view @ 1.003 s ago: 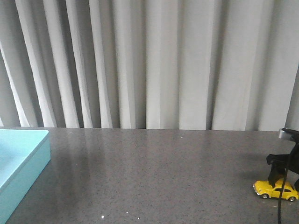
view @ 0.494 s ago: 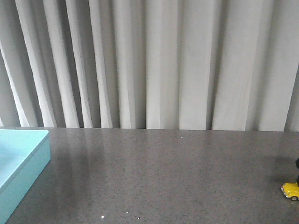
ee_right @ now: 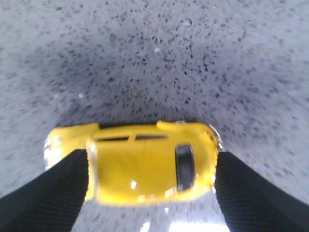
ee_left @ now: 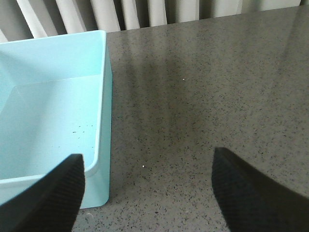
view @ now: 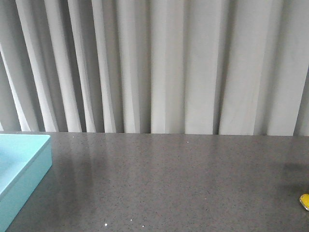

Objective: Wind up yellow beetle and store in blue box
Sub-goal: 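Open the right gripper, releasing the car to roll toward the box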

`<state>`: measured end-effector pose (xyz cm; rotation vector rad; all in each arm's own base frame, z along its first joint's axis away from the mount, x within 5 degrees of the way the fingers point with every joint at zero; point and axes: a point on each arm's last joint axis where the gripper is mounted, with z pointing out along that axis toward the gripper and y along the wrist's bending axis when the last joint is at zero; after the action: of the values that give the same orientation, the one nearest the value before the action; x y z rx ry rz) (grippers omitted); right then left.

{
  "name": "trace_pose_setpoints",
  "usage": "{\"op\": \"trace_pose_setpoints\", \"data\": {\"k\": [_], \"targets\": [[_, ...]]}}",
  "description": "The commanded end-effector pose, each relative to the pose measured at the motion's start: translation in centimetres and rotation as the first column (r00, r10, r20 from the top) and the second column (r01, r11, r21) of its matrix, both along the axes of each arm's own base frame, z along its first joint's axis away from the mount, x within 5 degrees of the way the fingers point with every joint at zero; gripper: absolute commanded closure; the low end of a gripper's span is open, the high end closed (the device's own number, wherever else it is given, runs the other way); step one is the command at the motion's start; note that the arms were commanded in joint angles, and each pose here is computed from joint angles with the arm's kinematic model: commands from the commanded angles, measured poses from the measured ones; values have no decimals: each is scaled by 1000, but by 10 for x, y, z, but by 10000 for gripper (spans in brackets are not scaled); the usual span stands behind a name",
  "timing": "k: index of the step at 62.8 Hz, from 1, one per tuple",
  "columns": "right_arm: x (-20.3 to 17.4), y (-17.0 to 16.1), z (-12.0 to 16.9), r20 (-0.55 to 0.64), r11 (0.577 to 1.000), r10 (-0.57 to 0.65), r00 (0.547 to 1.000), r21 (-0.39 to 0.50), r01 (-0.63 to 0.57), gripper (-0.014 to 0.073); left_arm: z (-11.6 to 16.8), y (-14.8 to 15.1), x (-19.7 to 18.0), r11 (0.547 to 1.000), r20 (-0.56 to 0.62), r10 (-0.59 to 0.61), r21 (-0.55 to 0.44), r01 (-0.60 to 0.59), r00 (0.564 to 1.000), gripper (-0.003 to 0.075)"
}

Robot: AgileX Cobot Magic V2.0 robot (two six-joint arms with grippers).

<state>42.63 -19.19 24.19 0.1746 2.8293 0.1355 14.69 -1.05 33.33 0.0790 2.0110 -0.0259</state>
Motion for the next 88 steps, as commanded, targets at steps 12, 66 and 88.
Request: {"op": "trace_pose_setpoints", "data": {"k": [12,66,88], "targets": [[-36,49,130,267,996,68,961,-79,-48,69,14,-2,3,1000,96,-4,-24,6,995,181],[-197,206,120,529,972,219,820,-191,-136,69,14,-2,3,1000,96,-4,-24,6,995,181],[-264,201,64,570,978,188,800,-180,-102,69,14,-2,3,1000,96,-4,-24,6,995,181]]}}
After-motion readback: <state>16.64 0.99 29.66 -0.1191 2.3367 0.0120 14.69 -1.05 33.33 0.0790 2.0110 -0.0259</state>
